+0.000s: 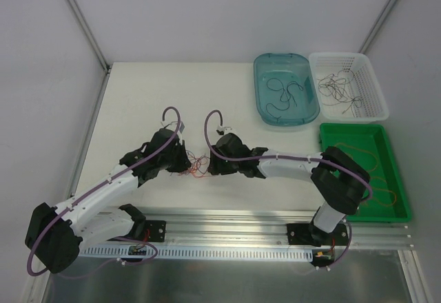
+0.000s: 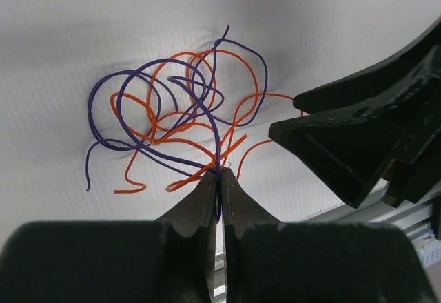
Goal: Untangle the cables
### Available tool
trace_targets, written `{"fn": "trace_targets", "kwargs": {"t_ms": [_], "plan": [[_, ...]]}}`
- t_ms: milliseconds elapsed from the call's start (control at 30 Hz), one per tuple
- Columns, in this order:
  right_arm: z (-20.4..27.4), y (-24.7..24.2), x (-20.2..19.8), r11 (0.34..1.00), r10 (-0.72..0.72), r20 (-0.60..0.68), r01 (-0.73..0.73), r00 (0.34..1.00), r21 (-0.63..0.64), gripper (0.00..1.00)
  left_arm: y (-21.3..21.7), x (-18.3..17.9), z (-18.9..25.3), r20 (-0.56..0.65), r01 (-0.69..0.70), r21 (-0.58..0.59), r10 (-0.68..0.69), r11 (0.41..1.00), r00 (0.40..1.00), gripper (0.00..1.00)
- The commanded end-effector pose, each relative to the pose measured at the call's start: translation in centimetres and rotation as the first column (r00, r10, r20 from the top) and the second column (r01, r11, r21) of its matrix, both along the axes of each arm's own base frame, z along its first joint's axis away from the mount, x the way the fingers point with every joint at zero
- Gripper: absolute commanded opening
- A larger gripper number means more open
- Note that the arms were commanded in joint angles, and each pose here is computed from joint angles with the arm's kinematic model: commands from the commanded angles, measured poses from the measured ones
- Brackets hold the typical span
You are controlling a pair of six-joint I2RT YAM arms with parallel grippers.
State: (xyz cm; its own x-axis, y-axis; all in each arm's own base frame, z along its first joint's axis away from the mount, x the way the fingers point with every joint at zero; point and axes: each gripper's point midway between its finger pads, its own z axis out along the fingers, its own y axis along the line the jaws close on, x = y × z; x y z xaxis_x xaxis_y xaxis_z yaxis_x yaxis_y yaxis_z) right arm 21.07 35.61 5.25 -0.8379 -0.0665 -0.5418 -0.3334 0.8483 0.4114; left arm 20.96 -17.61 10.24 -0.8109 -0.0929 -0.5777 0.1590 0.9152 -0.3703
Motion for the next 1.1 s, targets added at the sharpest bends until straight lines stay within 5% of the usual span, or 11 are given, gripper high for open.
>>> {"fn": "trace_targets", "kwargs": {"t_ms": [0, 467, 600, 633, 733, 1067], "plan": [[2.1, 4.0, 0.9, 0.987, -0.003, -0.013, 0.005, 1.000, 0.161, 0.50, -0.1, -0.2, 0.1, -0.004, -0.010, -0.019, 0.010, 1.000, 1.000, 0.00], [-0.5, 4.8, 2.4, 0.991, -0.029, 0.016, 0.027, 0.999, 0.132, 0.46, 0.1, -0.4, -0.2, -0.013, -0.026, -0.029, 0.025, 0.999, 1.000, 0.00], [-1.1, 3.6, 2.8, 0.996, -0.045, 0.045, 0.041, 0.998, 0.076, 0.20, 0.3, -0.4, -0.2, -0.005, -0.037, -0.027, 0.037, 0.999, 0.999, 0.00], [-0.5, 2.7, 2.7, 0.997, -0.050, 0.052, 0.047, 0.997, 0.058, 0.06, 0.6, -0.2, -0.1, 0.004, -0.049, -0.020, 0.049, 0.999, 0.999, 0.00], [0.0, -1.1, 2.7, 0.996, -0.070, 0.102, 0.076, 0.992, -0.055, 0.01, 1.5, -0.2, -0.3, 0.012, -0.095, -0.007, 0.095, 0.995, 0.995, 0.00], [15.4, -15.0, 2.4, 0.962, -0.080, 0.448, 0.187, 0.891, -0.200, 0.01, 4.5, 0.3, -1.5, 0.017, -0.220, 0.045, 0.219, 0.975, 0.976, 0.00]]}}
